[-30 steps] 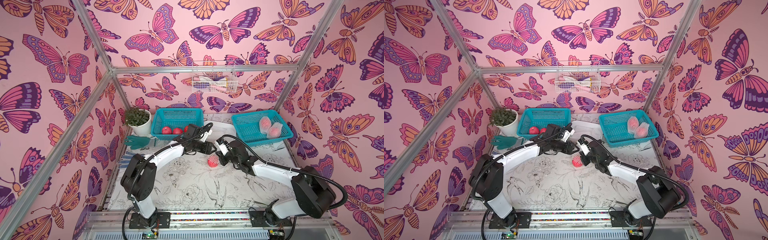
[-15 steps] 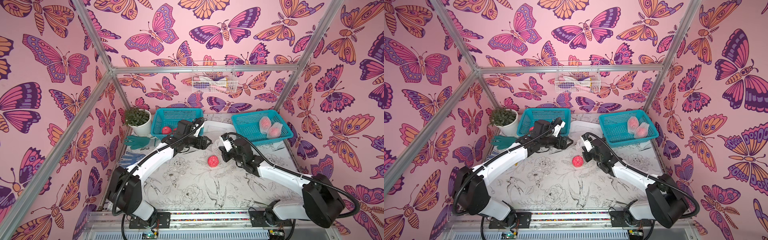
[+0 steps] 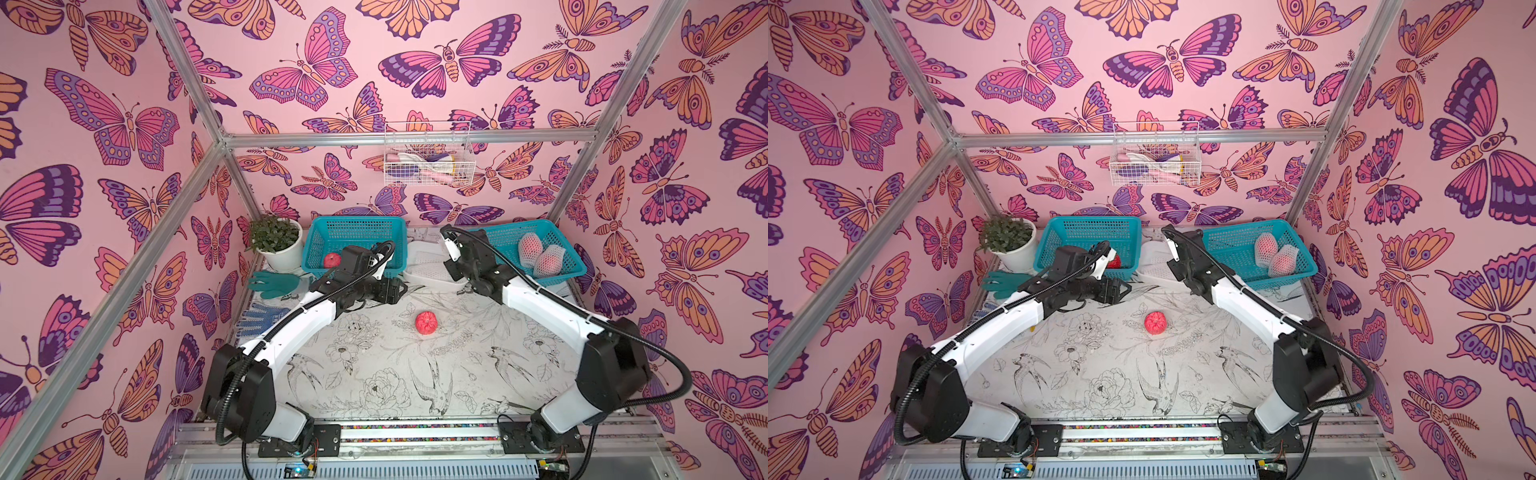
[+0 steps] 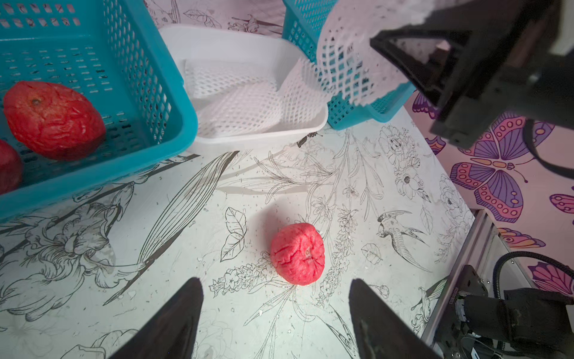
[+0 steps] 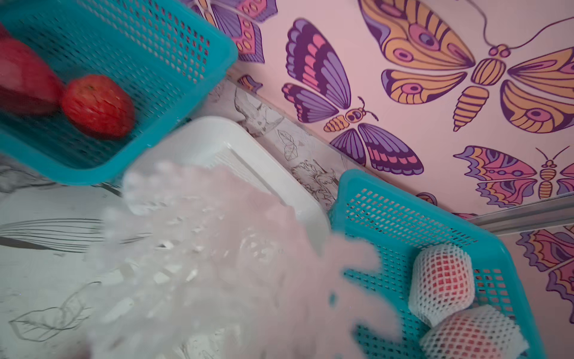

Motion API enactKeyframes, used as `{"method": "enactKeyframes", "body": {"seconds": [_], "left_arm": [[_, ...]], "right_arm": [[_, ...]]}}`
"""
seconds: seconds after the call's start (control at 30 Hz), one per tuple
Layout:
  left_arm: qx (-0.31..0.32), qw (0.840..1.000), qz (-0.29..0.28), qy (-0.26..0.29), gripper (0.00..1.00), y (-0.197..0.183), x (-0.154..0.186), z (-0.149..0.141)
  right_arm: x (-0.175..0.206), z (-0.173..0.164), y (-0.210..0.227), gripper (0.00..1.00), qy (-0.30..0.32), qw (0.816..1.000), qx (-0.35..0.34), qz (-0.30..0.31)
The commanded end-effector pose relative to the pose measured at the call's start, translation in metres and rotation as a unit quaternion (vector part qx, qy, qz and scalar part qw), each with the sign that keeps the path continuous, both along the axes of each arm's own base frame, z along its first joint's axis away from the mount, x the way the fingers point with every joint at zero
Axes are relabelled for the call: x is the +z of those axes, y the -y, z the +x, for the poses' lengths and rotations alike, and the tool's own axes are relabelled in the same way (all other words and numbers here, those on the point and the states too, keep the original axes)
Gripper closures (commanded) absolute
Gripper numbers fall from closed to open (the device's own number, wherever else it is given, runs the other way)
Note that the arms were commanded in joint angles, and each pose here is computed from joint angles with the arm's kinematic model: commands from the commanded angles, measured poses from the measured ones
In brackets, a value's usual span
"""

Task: Remove foam nets from apples
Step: Place the foam net into the storage box.

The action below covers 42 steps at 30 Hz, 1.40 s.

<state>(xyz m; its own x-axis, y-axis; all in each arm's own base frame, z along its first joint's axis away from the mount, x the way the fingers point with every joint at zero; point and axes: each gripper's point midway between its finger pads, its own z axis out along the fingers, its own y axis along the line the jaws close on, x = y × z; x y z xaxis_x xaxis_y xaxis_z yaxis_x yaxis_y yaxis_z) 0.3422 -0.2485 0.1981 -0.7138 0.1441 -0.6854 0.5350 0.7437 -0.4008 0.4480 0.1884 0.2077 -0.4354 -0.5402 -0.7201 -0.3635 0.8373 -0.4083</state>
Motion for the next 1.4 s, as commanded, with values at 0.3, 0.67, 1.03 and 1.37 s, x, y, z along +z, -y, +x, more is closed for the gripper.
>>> {"method": "enactKeyframes", "body": {"seconds": [0.3, 0.67, 1.03, 1.37], "left_arm": [[0.001, 0.999, 0.031, -0.031, 0.24, -0.014, -0.033, 0.004], [-0.001, 0.999, 0.029, -0.047, 0.24, -0.015, -0.041, 0.006], [0.003, 0.998, 0.032, -0.045, 0.24, -0.018, -0.04, 0.005], [0.004, 0.998, 0.04, -0.042, 0.24, -0.021, -0.037, 0.003]], "right_arm": [[-0.035, 0.0, 0.005, 1.0, -0.108, 0.986, 0.001, -0.129], [-0.031, -0.021, -0.012, 1.0, -0.125, 0.985, 0.022, -0.12], [-0.079, 0.01, -0.022, 1.0, -0.151, 0.974, 0.039, -0.166], [-0.095, 0.038, -0.016, 1.0, -0.133, 0.965, 0.029, -0.223]]}}
